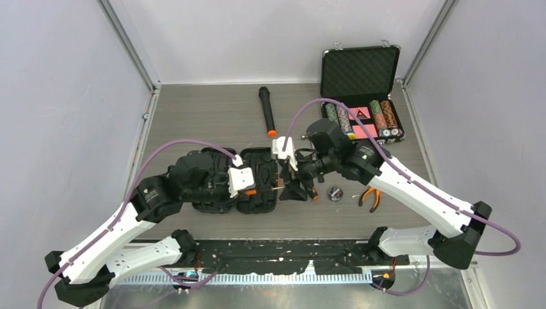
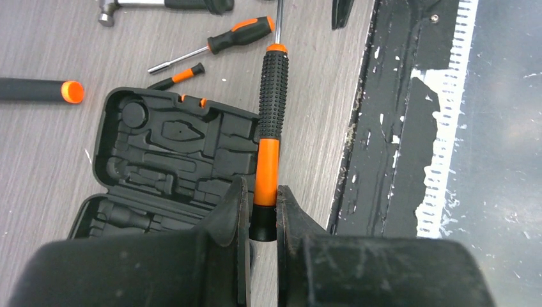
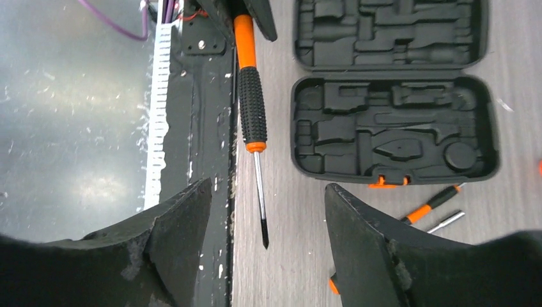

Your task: Pack the tool kit

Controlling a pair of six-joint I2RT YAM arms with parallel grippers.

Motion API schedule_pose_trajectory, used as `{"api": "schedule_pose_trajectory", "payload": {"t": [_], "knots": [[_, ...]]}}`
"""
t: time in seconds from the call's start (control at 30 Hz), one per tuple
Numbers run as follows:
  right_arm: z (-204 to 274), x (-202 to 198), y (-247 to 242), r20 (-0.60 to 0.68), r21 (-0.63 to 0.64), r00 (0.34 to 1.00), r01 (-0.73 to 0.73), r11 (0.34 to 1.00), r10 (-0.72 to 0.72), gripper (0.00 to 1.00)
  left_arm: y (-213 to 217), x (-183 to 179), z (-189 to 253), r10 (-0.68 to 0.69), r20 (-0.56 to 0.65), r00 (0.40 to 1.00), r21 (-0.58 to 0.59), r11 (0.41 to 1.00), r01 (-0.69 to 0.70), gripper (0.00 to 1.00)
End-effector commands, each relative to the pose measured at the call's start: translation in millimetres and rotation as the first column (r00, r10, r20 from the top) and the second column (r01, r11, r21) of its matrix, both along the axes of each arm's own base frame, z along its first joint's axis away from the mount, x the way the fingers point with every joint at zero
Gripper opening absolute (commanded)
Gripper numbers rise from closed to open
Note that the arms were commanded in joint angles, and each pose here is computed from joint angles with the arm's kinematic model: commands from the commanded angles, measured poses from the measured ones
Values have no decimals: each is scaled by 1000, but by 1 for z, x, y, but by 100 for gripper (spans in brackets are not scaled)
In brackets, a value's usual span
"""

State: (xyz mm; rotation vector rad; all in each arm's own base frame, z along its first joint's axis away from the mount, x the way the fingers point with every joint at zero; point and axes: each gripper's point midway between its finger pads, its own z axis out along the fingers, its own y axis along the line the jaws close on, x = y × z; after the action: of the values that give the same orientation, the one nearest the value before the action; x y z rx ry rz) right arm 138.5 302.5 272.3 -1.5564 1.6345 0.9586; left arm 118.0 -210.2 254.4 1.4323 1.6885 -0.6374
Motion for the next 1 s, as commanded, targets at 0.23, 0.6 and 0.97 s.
{"api": "schedule_pose_trajectory", "payload": {"t": [0.23,0.6,0.97], "knots": [[-5,-18,14,0,-32,990,-138,990,138,12,-3,-10,9,-67,-2,998,-20,998,67,0],[-17,19,21,-2,4,991,137,991,-137,6,15,41,44,325,77,943,-182,934,-308,73],[-6,84,12,-393,353,644,764,539,-656,6,35,80,49,638,-596,487,-413,276,-868,88]]}}
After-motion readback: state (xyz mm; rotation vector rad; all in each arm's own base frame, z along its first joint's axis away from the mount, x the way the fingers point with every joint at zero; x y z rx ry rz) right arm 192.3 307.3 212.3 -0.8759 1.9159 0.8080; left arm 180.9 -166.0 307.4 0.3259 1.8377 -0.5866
